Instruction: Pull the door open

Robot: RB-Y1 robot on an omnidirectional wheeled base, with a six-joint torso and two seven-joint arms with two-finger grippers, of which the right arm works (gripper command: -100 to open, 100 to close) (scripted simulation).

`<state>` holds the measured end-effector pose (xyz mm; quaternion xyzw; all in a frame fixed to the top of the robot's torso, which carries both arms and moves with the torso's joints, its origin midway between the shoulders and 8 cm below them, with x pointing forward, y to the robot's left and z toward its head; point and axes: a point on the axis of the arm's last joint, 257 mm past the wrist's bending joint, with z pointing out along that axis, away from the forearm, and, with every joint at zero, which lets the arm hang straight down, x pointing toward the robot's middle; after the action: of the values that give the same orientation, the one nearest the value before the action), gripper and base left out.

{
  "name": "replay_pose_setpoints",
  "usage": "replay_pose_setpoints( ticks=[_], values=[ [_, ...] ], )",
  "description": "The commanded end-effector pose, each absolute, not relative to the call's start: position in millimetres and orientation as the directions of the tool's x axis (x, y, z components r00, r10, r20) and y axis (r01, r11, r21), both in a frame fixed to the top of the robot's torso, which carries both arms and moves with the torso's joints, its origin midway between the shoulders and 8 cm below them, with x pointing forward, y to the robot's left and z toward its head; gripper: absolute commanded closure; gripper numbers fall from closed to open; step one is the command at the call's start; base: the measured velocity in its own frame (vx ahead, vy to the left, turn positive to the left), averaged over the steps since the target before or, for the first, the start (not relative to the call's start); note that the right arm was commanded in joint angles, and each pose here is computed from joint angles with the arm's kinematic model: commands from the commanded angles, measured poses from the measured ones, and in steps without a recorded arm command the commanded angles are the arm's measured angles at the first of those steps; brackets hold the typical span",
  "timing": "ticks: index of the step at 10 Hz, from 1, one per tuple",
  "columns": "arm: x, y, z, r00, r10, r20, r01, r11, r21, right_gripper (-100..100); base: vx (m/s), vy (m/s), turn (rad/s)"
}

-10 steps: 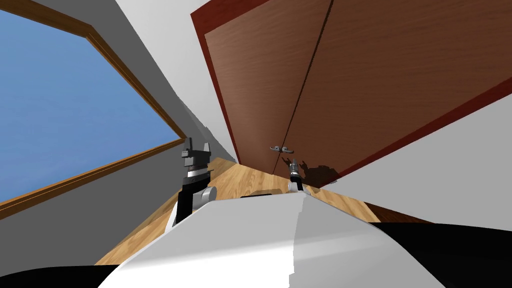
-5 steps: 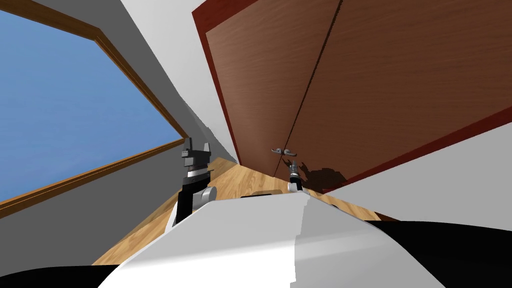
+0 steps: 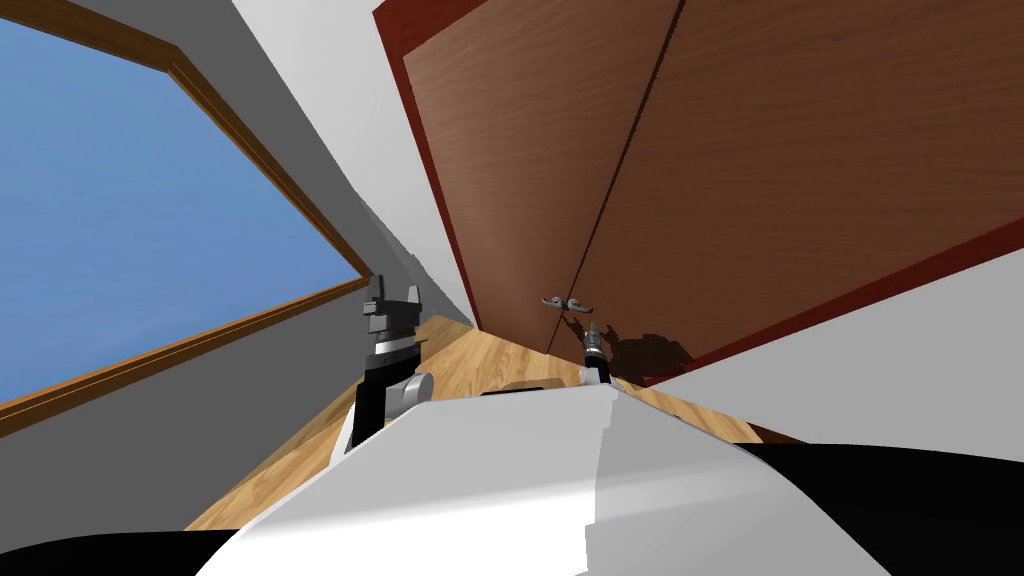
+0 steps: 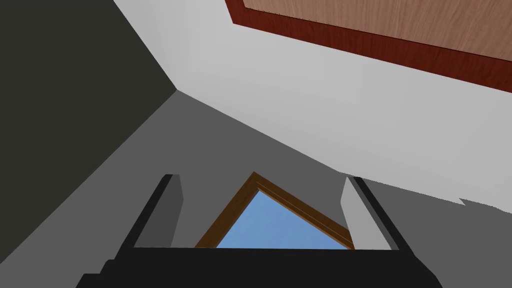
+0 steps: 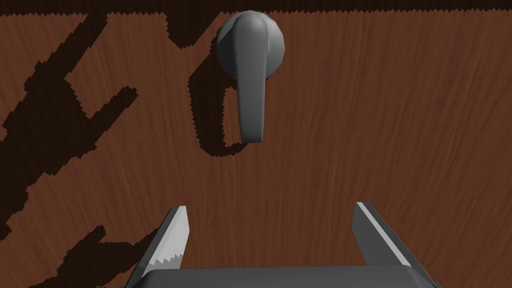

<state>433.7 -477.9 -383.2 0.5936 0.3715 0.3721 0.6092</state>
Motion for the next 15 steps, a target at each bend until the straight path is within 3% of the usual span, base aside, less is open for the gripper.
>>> replay_pose_setpoints(
  ticks=[1, 9, 15],
  values=[
    [427, -478, -393, 0.451, 0.892, -0.013, 0.007, 0.012, 1.000, -100, -0.009, -0.002, 0.014],
    [361, -537, -424, 0.534, 0.843, -0.056, 0.103, 0.001, 0.995, -100, 0.021, -0.003, -0.027],
    [345, -572, -403, 0.563, 0.824, -0.060, 0.066, 0.028, 0.997, -100, 0.063, -0.020, 0.013]
  ],
)
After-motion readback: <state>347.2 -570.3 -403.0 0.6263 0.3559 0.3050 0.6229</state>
